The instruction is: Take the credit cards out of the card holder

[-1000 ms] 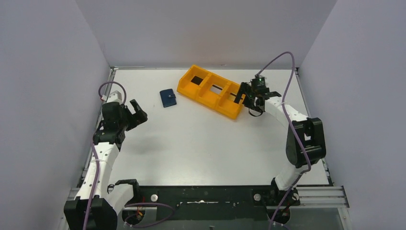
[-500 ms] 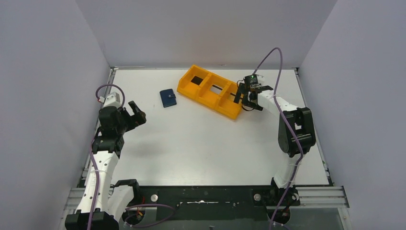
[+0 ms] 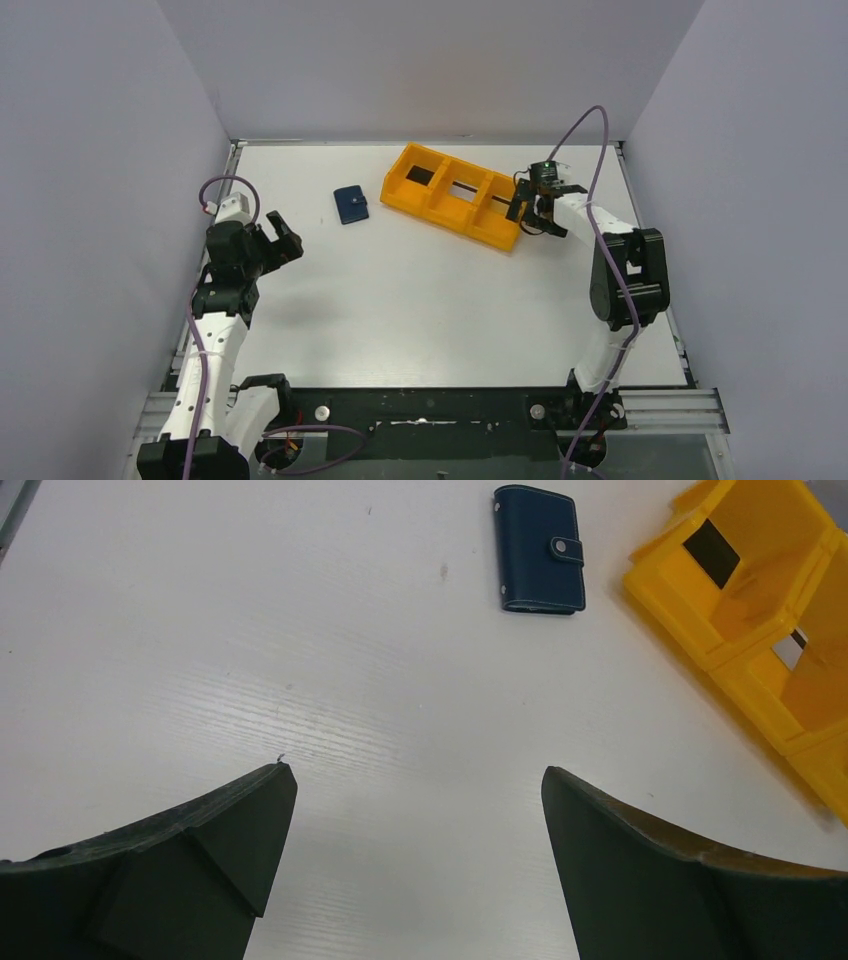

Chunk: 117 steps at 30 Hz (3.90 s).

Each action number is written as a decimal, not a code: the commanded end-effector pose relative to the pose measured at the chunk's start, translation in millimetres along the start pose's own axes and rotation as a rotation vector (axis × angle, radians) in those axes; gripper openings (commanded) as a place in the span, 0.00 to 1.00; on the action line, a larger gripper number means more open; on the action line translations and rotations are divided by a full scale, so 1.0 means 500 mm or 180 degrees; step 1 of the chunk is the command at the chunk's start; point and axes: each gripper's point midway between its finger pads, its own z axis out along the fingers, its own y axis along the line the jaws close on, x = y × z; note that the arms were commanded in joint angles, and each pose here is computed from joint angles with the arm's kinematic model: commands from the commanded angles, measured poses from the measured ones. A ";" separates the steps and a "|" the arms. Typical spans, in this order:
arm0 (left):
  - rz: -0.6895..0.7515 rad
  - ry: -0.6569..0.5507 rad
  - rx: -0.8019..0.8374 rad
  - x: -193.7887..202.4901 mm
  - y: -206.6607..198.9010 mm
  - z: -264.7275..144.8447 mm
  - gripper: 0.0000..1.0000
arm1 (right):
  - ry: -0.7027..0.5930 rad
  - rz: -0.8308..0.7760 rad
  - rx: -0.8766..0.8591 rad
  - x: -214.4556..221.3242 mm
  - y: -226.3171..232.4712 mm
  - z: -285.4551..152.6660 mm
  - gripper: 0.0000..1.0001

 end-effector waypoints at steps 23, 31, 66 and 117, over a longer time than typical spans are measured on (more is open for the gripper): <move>-0.0221 -0.0029 -0.0079 -0.025 0.005 0.031 0.97 | -0.0701 0.0095 -0.0457 -0.172 -0.053 -0.123 0.98; -0.0456 0.0349 0.0024 -0.064 -0.057 0.147 0.97 | -0.0728 -0.0093 -0.0566 -0.119 0.010 -0.167 0.98; 0.0922 0.1641 -0.0790 0.203 -0.174 0.487 0.78 | -0.0449 0.0001 -0.0888 0.067 0.038 -0.224 0.98; 0.0452 0.1479 -0.0132 0.293 -0.141 0.098 0.84 | -0.0201 -0.0991 -0.0481 0.061 0.315 -0.033 0.96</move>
